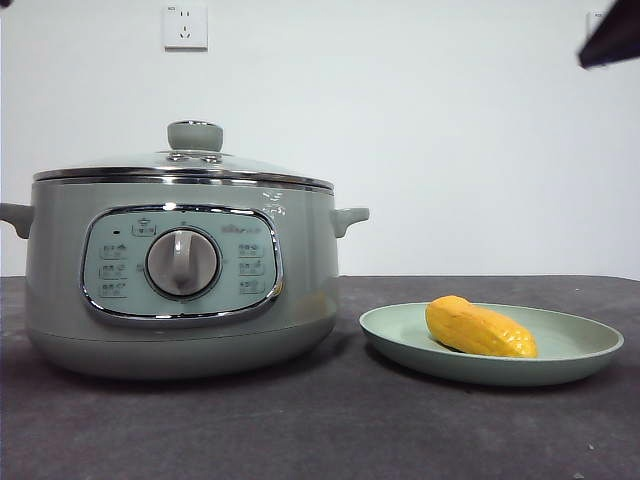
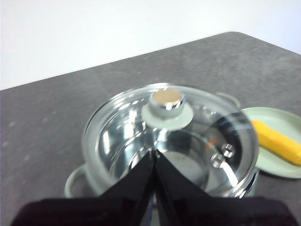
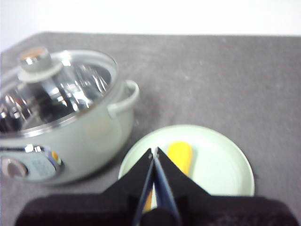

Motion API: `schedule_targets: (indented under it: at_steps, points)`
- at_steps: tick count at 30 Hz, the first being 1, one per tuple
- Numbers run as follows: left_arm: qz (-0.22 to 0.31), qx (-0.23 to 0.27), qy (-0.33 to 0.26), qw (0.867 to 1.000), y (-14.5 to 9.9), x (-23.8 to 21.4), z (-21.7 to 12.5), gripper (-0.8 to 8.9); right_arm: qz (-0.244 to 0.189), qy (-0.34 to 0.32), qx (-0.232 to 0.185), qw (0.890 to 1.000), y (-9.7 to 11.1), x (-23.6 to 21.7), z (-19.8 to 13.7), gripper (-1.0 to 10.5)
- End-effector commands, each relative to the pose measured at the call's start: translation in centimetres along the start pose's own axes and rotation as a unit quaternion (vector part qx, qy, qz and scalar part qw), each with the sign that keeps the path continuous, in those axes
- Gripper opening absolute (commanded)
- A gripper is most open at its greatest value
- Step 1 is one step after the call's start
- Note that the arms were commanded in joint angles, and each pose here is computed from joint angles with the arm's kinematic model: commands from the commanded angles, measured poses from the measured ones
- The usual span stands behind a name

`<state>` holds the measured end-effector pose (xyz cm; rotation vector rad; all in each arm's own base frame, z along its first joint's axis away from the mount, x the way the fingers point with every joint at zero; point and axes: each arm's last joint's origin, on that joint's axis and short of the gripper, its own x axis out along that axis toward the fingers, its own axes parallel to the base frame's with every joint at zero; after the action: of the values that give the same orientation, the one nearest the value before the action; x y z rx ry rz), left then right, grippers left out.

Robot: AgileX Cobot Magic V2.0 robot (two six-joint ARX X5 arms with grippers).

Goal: Take the corn out from the steamer,put the corn on the plate,close the lid

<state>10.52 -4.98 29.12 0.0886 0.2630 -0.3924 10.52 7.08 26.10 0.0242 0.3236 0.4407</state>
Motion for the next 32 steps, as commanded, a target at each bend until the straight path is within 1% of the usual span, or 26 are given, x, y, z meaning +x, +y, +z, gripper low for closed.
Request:
schedule_targets:
  at_steps: [1,3,6,9,21,24,26,29,31,32]
  points:
    - [0.021,-0.030,0.011,0.999,0.1,0.1,-0.5,-0.08,-0.003,-0.003,0.000,1.000,-0.1,-0.3,-0.1,0.0]
    - [0.020,-0.044,0.029,0.998,0.1,0.2,-0.8,-0.01,-0.002,0.000,0.000,1.000,-0.1,-0.4,-0.2,0.0]
    - [0.019,-0.044,0.052,0.998,0.0,0.4,-1.2,-0.02,-0.002,0.004,-0.001,1.000,-0.1,-0.4,-0.3,0.0]
    - [0.020,-0.043,0.061,0.997,0.0,0.7,-1.3,-0.01,-0.002,0.004,-0.001,1.000,-0.1,-0.4,-0.3,0.0]
    - [0.018,-0.041,0.069,0.997,0.0,0.5,-1.5,-0.02,-0.003,0.006,-0.001,1.000,-0.1,-0.4,-0.3,0.0]
    - [0.033,-0.027,0.052,0.998,0.3,-1.2,-1.7,-0.01,-0.002,0.008,-0.002,1.000,-0.1,-0.4,-0.4,0.0]
    - [0.042,-0.022,0.028,0.998,0.5,-2.5,-1.9,-0.02,-0.002,0.010,-0.002,1.000,-0.1,-0.4,-0.4,0.0]
    - [0.072,-0.010,-0.040,0.997,1.0,-3.6,-2.5,-0.01,-0.003,0.010,-0.002,1.000,-0.1,-0.4,-0.4,0.0]
    - [0.101,-0.007,-0.088,0.991,1.3,-3.5,-3.6,-0.01,-0.003,0.010,-0.002,1.000,-0.1,-0.4,-0.4,0.0]
    - [0.114,-0.006,-0.102,0.988,1.5,-3.2,-4.3,-0.02,-0.003,0.010,-0.002,1.000,-0.1,-0.4,-0.4,0.0]
